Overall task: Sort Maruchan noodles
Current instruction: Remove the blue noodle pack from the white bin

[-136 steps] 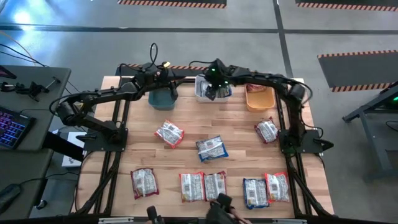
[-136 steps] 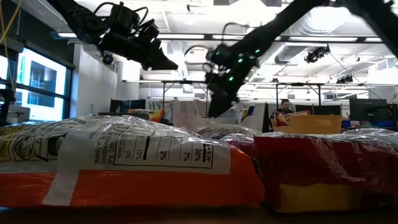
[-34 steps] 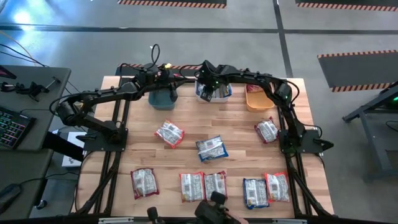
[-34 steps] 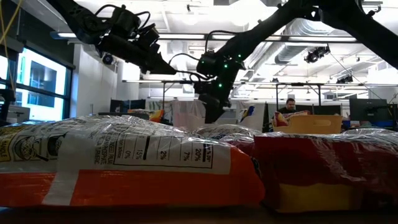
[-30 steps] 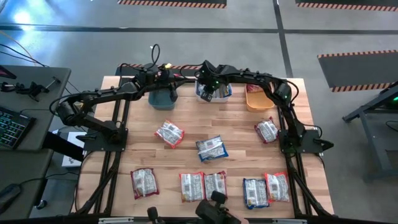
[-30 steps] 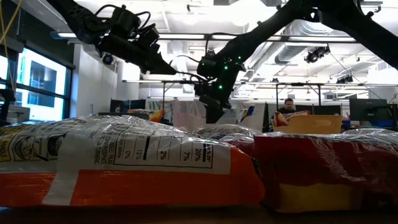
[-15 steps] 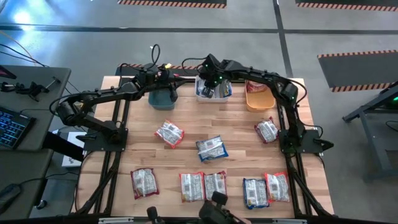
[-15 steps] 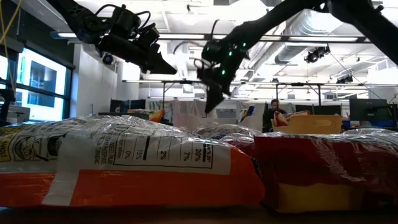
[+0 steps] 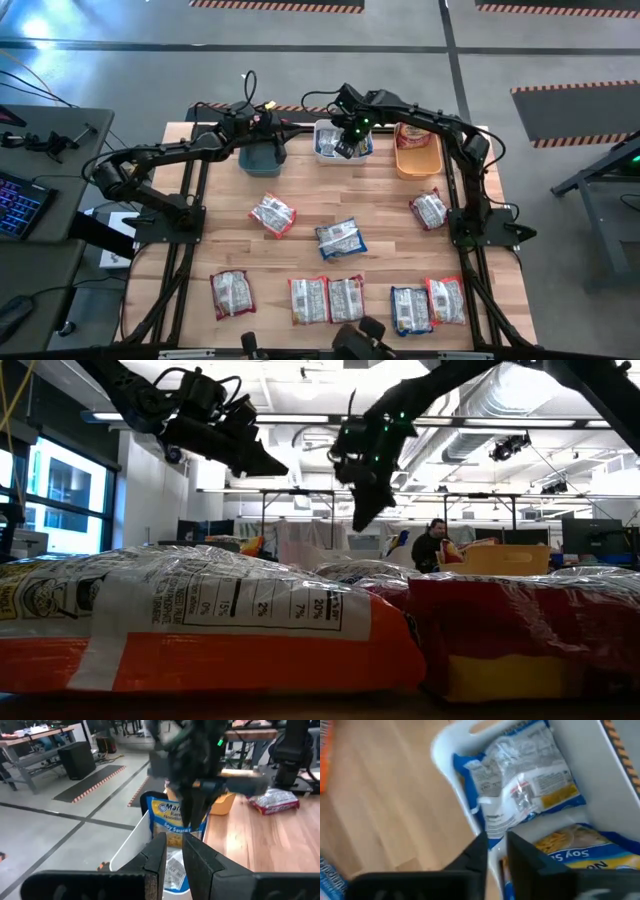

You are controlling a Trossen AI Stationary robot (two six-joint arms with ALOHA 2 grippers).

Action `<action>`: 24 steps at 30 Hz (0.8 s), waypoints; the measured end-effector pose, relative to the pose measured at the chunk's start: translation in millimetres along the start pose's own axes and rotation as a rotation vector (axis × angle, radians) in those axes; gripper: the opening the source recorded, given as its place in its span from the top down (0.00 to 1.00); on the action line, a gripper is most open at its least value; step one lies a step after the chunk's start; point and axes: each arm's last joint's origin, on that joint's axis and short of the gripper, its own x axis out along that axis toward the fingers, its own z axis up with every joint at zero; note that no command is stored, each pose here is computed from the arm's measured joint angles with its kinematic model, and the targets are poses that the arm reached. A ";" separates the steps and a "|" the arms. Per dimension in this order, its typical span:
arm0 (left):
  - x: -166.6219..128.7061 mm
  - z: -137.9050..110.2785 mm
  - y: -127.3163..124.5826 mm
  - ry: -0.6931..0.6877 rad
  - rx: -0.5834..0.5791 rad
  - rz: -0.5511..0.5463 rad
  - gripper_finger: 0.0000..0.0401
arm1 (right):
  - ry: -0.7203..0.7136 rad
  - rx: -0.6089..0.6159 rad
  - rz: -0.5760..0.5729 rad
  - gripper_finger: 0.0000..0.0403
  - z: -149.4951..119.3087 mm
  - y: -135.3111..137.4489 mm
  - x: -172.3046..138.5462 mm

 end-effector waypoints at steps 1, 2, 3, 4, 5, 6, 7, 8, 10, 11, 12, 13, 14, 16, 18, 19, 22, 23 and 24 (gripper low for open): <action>1.5 -0.2 0.4 -0.011 0.000 0.001 0.87 | 0.000 0.004 0.001 0.82 0.7 -2.1 5.3; 2.4 -0.6 0.6 -0.014 -0.001 0.001 0.87 | -0.007 0.005 0.001 0.77 1.9 -4.1 10.1; 3.0 -1.3 0.8 -0.012 -0.003 0.001 0.87 | -0.023 0.005 -0.005 0.72 4.0 -5.9 14.3; 3.8 -1.6 1.1 -0.016 -0.002 0.003 0.87 | -0.045 0.003 -0.016 0.67 6.6 -7.0 17.2; 4.3 -2.0 1.2 -0.017 -0.002 0.003 0.87 | -0.060 0.005 -0.032 0.63 8.7 -7.8 20.1; 4.6 -2.4 1.2 -0.016 -0.003 0.003 0.87 | -0.070 0.014 -0.049 0.60 10.2 -9.1 23.2; 4.8 -2.6 1.1 -0.015 -0.005 0.002 0.87 | -0.071 0.018 -0.052 0.57 10.5 -10.8 26.1; 4.8 -2.6 1.1 -0.015 -0.009 0.002 0.87 | -0.064 0.021 -0.042 0.55 10.2 -11.4 30.8; 4.8 -2.6 1.1 -0.014 -0.010 0.002 0.87 | -0.055 0.041 -0.013 0.54 9.6 -13.9 38.6; 4.8 -2.7 1.1 -0.013 -0.011 0.002 0.87 | -0.049 0.050 -0.002 0.54 9.2 -14.4 42.8; 4.8 -2.8 1.2 -0.013 -0.011 0.003 0.87 | -0.051 0.053 0.004 0.54 9.5 -14.9 45.8; 4.8 -2.7 1.1 -0.013 -0.011 0.003 0.87 | -0.046 0.057 0.001 0.54 9.2 -15.7 49.2; 4.8 -2.9 1.2 -0.012 -0.011 0.003 0.87 | -0.044 0.063 -0.015 0.54 9.3 -16.7 52.2; 4.8 -3.5 0.9 -0.005 -0.013 0.001 0.87 | -0.050 0.078 -0.052 0.56 10.2 -19.2 56.8; 4.8 -3.5 1.0 -0.005 -0.013 0.002 0.87 | -0.058 0.084 -0.059 0.58 10.7 -21.8 58.7; 4.8 -3.5 1.0 -0.005 -0.013 0.002 0.87 | -0.061 0.085 -0.051 0.59 11.0 -22.3 60.1; 4.8 -3.6 1.0 -0.005 -0.013 0.002 0.87 | -0.045 0.086 -0.023 0.65 9.4 -22.5 67.0; 4.8 -3.5 1.0 -0.005 -0.012 0.002 0.87 | -0.039 0.087 -0.012 0.67 8.8 -22.5 69.1; 4.8 -3.5 1.0 -0.005 -0.013 0.002 0.87 | -0.032 0.089 0.001 0.69 8.1 -22.4 71.4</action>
